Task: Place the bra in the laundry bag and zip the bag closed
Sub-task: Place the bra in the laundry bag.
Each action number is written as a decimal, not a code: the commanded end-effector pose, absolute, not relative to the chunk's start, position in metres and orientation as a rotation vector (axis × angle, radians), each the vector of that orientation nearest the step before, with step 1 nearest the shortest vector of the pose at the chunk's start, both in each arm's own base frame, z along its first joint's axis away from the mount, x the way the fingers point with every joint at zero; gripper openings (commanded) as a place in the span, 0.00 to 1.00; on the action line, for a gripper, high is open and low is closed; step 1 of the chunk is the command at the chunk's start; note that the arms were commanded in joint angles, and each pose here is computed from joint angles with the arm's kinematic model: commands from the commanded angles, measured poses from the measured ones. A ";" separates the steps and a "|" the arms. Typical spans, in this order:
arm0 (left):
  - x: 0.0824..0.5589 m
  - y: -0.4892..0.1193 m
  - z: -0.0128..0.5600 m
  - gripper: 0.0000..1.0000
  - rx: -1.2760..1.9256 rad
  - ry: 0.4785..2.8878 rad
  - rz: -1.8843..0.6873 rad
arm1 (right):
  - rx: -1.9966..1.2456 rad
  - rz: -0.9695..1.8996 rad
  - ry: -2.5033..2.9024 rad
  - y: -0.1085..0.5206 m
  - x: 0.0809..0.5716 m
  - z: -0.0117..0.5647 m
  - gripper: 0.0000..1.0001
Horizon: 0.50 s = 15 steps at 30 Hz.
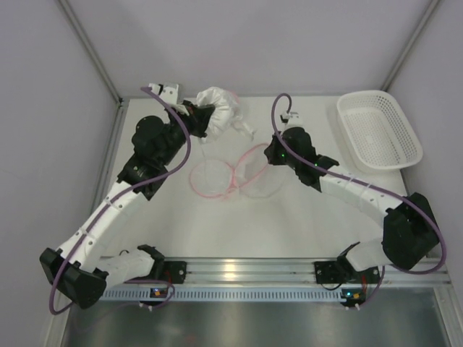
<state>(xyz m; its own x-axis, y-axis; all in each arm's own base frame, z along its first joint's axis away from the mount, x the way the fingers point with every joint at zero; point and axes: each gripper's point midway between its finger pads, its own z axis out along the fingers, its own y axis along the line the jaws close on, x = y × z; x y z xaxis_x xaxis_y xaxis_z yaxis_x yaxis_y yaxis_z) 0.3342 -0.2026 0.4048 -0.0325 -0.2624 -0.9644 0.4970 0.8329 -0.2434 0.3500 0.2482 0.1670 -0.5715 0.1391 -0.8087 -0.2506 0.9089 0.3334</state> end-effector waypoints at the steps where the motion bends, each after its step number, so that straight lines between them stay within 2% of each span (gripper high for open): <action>1: 0.335 -0.214 0.440 0.00 0.224 1.334 -0.679 | -0.023 0.639 1.988 0.260 0.352 0.203 0.00; 9: 0.327 -0.228 0.463 0.00 0.329 1.156 -0.717 | 0.031 0.657 1.988 0.253 0.345 0.198 0.00; 15: 0.327 -0.235 0.447 0.00 0.371 1.072 -0.716 | 0.056 0.693 1.973 0.256 0.344 0.205 0.00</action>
<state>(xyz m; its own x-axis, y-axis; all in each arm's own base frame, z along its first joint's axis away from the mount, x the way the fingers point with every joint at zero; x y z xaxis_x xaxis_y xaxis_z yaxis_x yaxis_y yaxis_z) 0.3361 -0.2320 0.4209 0.1431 -0.2909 -0.9460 0.6500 0.7484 -0.1318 0.3425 0.2471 0.1684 -0.5621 0.2498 -0.7884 -0.2107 0.8786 0.4287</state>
